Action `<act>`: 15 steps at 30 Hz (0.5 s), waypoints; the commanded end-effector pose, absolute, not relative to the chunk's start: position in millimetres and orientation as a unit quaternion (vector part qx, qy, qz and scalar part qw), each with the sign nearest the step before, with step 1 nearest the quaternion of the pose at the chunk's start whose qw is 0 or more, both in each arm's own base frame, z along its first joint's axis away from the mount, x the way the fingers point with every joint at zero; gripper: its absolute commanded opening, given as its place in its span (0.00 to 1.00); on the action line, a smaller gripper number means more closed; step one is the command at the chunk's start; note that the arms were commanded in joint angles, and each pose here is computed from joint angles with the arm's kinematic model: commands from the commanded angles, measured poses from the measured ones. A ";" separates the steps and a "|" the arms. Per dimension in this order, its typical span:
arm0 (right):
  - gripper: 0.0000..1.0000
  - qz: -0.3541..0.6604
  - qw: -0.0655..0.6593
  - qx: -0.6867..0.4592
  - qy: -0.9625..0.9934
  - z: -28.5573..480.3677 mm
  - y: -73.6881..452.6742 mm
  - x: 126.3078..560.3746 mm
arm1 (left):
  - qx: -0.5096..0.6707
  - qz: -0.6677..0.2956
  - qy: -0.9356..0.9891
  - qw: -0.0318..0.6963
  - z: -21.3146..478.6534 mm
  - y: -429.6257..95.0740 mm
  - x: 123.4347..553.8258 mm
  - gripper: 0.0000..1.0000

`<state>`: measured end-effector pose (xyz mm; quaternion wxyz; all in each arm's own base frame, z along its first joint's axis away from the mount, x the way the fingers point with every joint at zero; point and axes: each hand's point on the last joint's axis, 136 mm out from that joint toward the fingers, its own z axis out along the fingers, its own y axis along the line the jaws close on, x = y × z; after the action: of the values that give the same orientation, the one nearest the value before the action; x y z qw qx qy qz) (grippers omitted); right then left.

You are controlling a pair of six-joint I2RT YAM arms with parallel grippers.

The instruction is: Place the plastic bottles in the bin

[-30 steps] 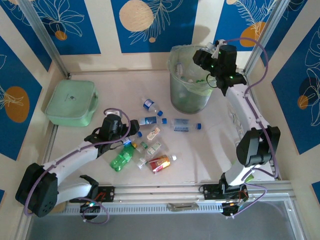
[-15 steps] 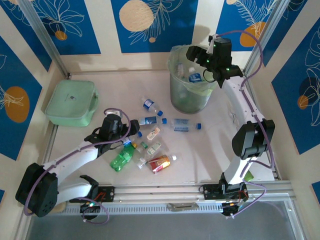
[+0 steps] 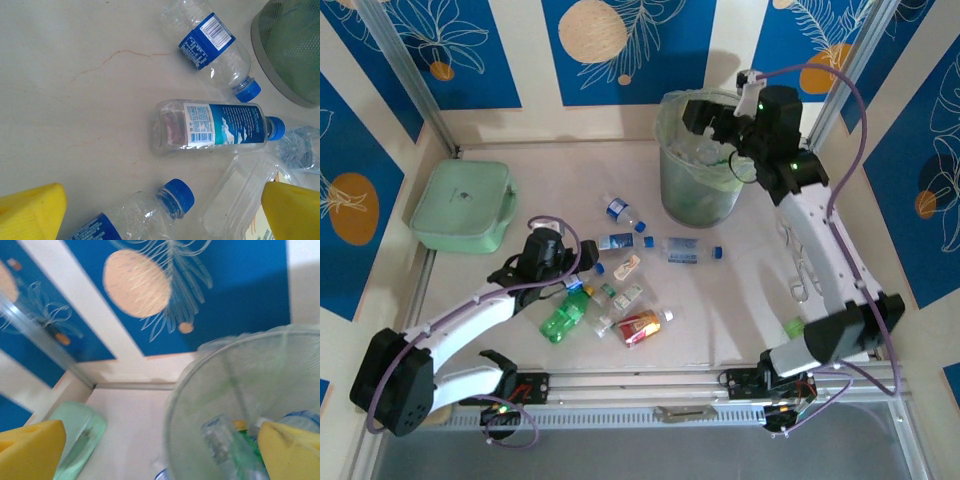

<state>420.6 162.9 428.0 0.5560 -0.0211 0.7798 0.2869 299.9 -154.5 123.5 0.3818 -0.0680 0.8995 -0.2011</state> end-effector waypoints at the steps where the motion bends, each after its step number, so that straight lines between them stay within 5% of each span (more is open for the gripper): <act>1: 0.99 0.299 0.531 -0.057 0.791 404.0 182.8 391.6 | -0.061 -0.180 0.899 0.396 138.6 -144.1 299.0 0.99; 15: 0.99 0.354 0.407 -0.009 0.842 268.3 229.3 328.2 | -0.012 -0.104 0.944 0.314 104.6 -113.5 248.2 0.99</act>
<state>325.9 222.4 249.8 0.3839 -0.0351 0.8651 0.3209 261.0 -126.6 110.8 0.3371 -0.0194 0.9320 -0.1316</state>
